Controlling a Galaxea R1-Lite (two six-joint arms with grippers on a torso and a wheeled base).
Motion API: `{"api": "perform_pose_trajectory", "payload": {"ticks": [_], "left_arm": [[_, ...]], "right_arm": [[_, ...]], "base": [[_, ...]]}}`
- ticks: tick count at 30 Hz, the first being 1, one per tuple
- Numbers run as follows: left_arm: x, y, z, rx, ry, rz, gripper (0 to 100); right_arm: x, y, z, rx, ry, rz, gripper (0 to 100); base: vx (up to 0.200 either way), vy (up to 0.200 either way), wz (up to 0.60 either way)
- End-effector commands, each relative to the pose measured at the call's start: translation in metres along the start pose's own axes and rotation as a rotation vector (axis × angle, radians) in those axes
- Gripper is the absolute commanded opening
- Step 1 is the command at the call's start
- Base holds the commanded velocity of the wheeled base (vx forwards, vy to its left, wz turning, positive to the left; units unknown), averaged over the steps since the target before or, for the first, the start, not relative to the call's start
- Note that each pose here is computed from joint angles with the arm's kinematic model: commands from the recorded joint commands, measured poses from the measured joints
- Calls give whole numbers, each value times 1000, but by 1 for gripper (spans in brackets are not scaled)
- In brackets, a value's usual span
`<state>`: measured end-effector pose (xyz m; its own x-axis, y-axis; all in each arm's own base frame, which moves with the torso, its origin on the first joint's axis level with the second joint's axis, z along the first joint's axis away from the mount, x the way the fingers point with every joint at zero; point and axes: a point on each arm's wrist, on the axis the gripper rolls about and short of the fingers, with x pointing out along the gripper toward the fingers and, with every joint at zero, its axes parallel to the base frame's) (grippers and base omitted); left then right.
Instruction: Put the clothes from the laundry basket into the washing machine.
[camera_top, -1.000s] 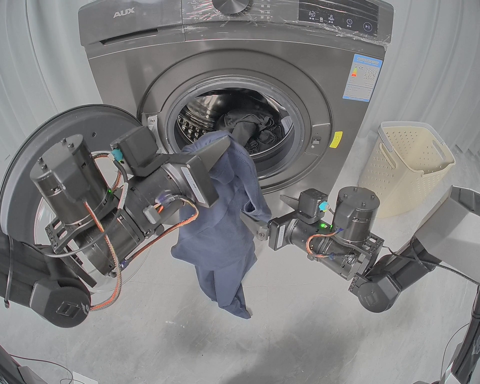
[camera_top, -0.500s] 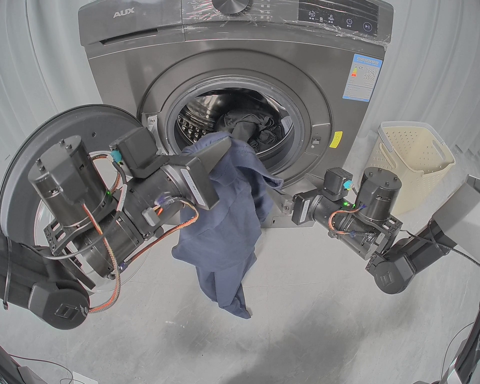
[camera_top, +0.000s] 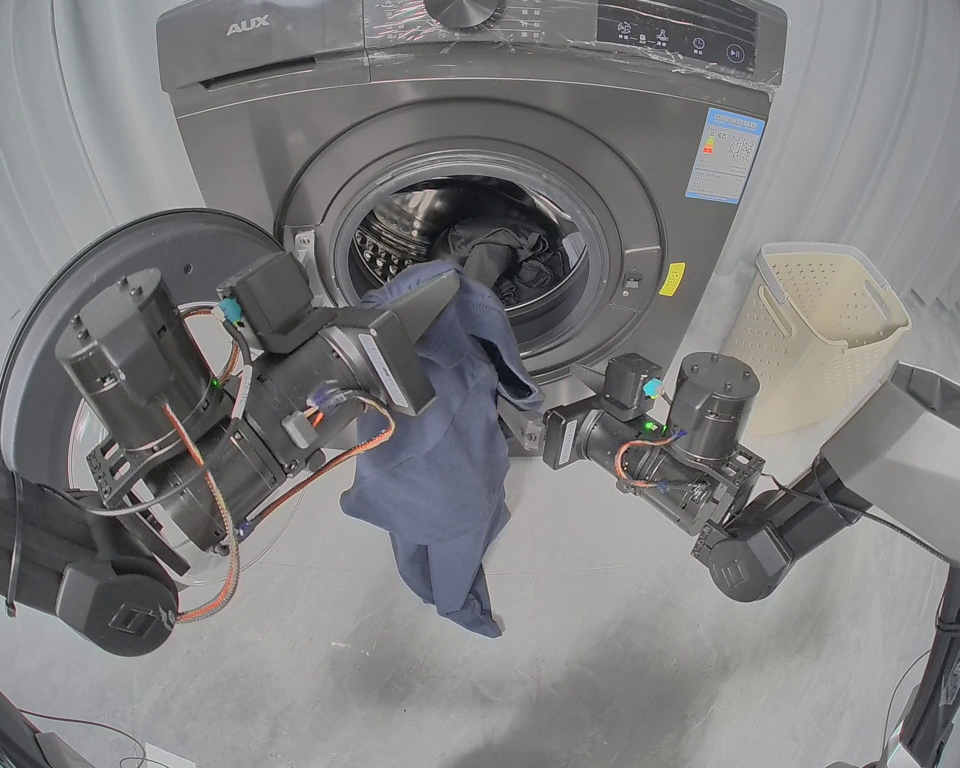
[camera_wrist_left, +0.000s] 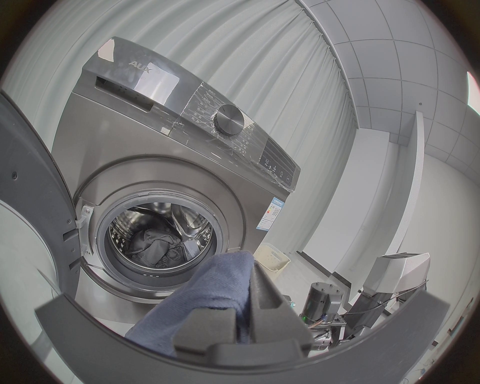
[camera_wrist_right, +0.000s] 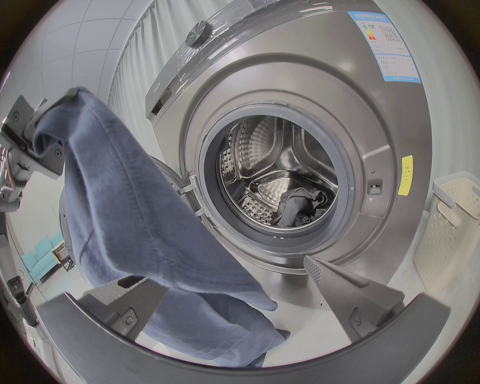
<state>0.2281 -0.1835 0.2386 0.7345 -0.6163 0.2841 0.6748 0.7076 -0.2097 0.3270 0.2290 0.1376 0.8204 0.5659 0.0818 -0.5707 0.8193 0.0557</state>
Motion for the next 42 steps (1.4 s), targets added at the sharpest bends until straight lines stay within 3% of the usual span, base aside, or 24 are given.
{"api": "perform_pose_trajectory", "payload": {"ticks": [1,8,20,21,29,34,38,39,42], "left_arm": [[0,0,1,0,-5,1,0],[-1,0,1,0,0,1,0],[-1,1,-3,0,11,6,0],[-1,1,-3,0,14,7,0],[-1,4,-9,0,35,10,0],[-2,15,-22,8,87,34,0],[-4,17,-33,2,138,10,0],[-4,18,-34,2,141,9,100],[-4,21,-51,-5,205,13,100]], "right_arm": [[3,0,-13,0,33,-1,100],[11,8,-14,4,15,15,100],[15,13,5,16,-69,35,100],[13,14,8,15,-80,39,0],[-15,25,25,10,-77,95,0],[-56,34,51,14,-95,139,0],[-81,40,60,18,-94,177,0],[-83,41,60,18,-92,180,0],[-94,43,61,19,-84,195,0]], "base": [[0,0,0],[0,0,0],[0,0,0],[0,0,0],[0,0,0],[0,0,0],[0,0,0],[0,0,0],[0,0,0]]}}
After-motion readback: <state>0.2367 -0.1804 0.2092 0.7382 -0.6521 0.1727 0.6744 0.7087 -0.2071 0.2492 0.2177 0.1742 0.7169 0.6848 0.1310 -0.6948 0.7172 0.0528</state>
